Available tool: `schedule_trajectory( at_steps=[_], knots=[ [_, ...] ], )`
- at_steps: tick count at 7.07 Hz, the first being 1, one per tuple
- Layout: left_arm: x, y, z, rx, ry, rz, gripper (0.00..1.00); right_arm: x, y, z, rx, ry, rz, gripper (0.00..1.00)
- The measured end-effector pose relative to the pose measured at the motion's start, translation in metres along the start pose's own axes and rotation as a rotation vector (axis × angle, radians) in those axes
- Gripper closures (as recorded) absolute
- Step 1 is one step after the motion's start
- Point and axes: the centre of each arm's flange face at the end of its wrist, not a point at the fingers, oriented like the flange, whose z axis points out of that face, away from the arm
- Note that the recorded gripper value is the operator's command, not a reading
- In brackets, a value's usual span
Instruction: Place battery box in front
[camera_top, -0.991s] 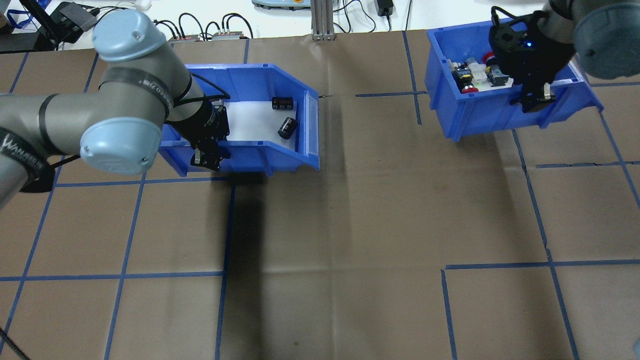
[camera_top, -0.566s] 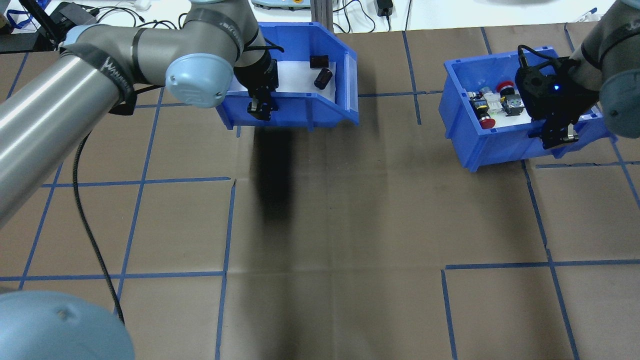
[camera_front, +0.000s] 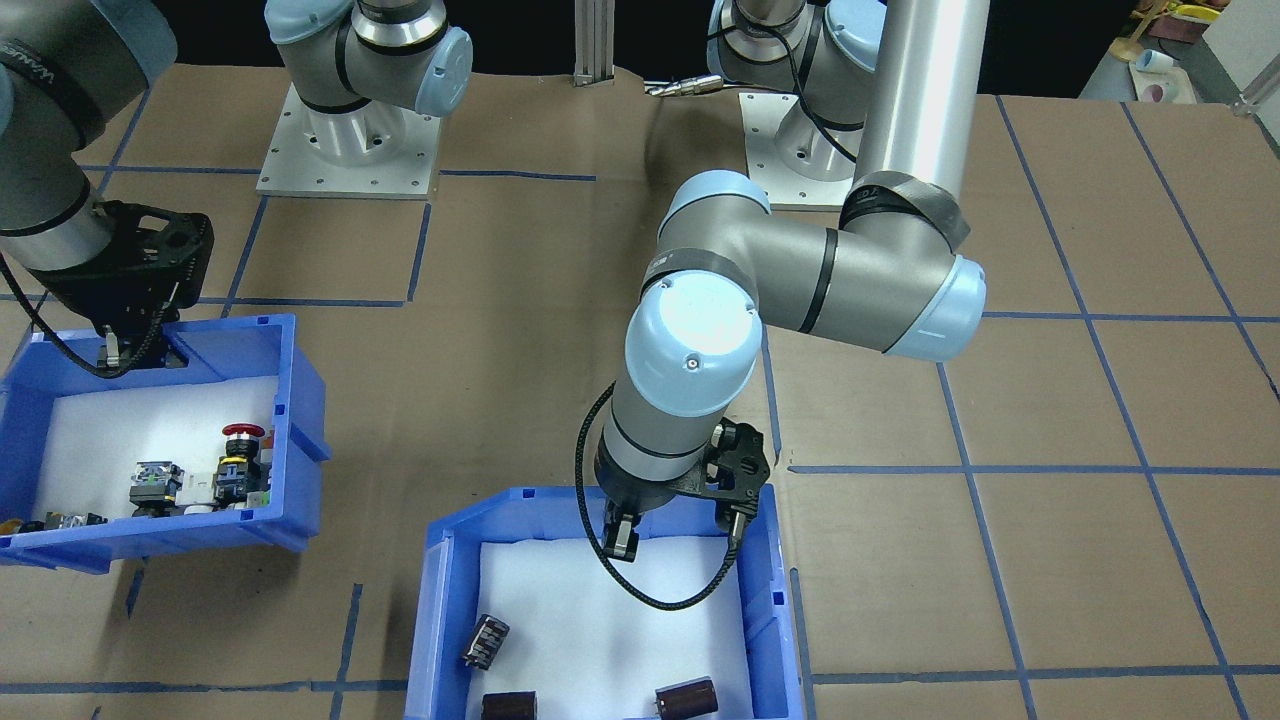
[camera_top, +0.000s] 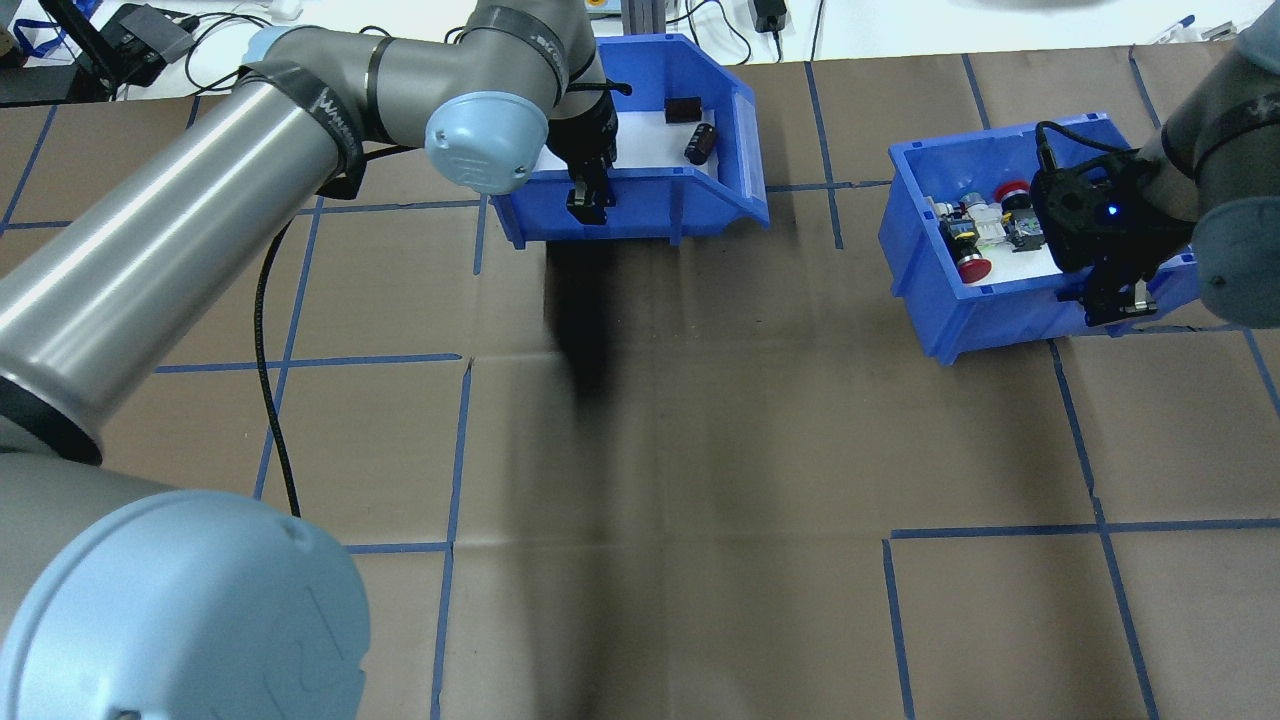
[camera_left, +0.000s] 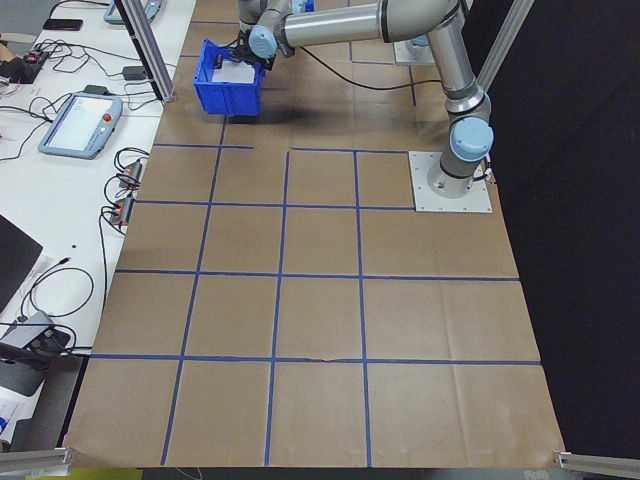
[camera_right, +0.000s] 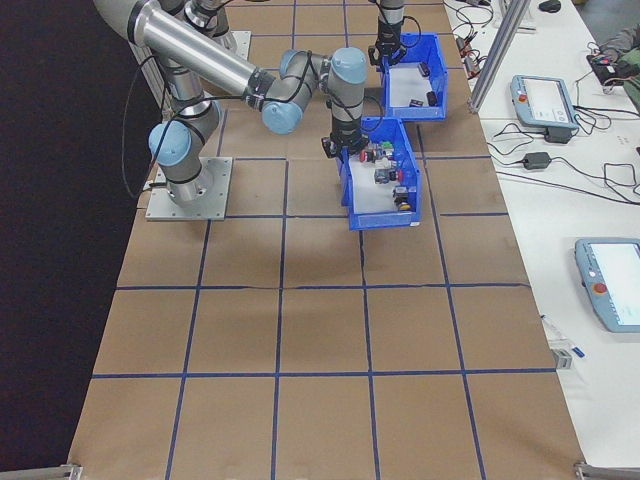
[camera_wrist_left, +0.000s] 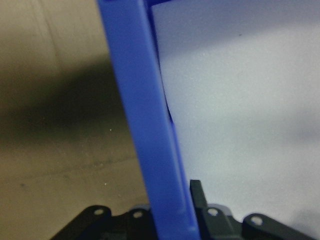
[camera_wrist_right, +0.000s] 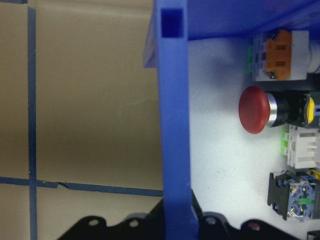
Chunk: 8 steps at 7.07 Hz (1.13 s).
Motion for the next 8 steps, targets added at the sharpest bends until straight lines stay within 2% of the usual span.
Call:
schedule_trajectory(
  at_steps=[3, 6, 7, 8],
  knots=[
    [-0.009, 0.003, 0.019, -0.031, -0.040, 0.000, 0.99, -0.059, -0.028, 0.009, -0.002, -0.009, 0.006, 0.96],
    [-0.005, 0.003, 0.026, -0.037, -0.021, -0.015, 0.99, -0.109, -0.055, 0.012, 0.005, 0.003, 0.078, 0.96],
    [-0.004, 0.003, 0.029, -0.037, -0.020, -0.026, 0.96, -0.121, -0.063, 0.017, 0.008, 0.001, 0.090, 0.96],
    [-0.004, 0.003, 0.031, -0.037, -0.021, -0.036, 0.87, -0.130, -0.073, 0.020, 0.008, 0.004, 0.087, 0.96]
  ],
)
